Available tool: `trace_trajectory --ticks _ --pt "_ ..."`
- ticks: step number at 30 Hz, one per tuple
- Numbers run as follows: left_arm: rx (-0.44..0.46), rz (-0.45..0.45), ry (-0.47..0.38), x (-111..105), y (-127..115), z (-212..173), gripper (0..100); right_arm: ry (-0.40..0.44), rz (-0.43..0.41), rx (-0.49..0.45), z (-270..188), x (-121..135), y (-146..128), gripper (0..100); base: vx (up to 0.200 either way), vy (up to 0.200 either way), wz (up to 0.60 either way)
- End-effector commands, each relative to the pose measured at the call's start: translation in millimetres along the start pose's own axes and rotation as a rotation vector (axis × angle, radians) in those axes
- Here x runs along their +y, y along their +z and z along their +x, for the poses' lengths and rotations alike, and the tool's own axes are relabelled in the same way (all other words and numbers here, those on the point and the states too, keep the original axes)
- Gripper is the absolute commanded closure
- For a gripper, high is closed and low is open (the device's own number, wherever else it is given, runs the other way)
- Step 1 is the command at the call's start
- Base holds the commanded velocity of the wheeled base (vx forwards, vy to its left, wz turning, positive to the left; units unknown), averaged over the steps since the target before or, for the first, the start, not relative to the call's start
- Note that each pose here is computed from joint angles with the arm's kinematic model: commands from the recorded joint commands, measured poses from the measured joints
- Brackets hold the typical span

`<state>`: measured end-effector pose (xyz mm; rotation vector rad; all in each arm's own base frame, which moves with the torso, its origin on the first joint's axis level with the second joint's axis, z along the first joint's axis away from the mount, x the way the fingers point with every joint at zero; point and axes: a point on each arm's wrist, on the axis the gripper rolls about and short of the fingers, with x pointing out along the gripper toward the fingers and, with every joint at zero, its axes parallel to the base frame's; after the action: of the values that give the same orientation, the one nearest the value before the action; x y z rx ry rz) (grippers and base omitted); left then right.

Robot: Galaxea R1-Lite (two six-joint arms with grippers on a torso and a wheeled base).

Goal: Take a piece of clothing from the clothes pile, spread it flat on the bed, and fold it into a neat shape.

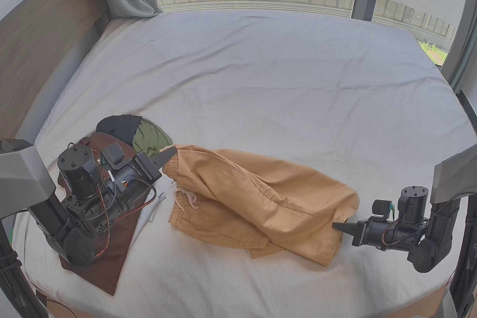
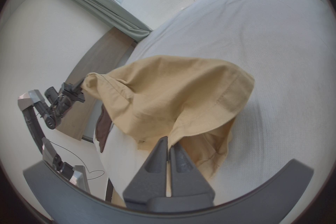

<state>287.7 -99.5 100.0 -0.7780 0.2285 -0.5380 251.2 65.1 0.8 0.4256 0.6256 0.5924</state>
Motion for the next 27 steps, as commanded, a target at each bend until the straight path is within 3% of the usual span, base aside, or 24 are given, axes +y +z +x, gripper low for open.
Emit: trace_trajectory --ticks 1,15,27 --pt "-0.005 0.0 0.012 3.9 1.5 -0.3 100 0.066 -0.032 -0.046 -17.8 13.1 13.2 100 0.0 0.0 0.0" --pt "-0.012 -0.002 0.017 7.0 3.0 2.6 100 0.25 -0.055 -0.105 -54.0 29.3 36.3 100 0.0 0.0 0.0" --pt "-0.012 -0.003 0.015 6.4 3.0 2.6 100 0.258 -0.066 -0.103 -50.6 28.8 37.2 100 0.0 0.0 0.0"
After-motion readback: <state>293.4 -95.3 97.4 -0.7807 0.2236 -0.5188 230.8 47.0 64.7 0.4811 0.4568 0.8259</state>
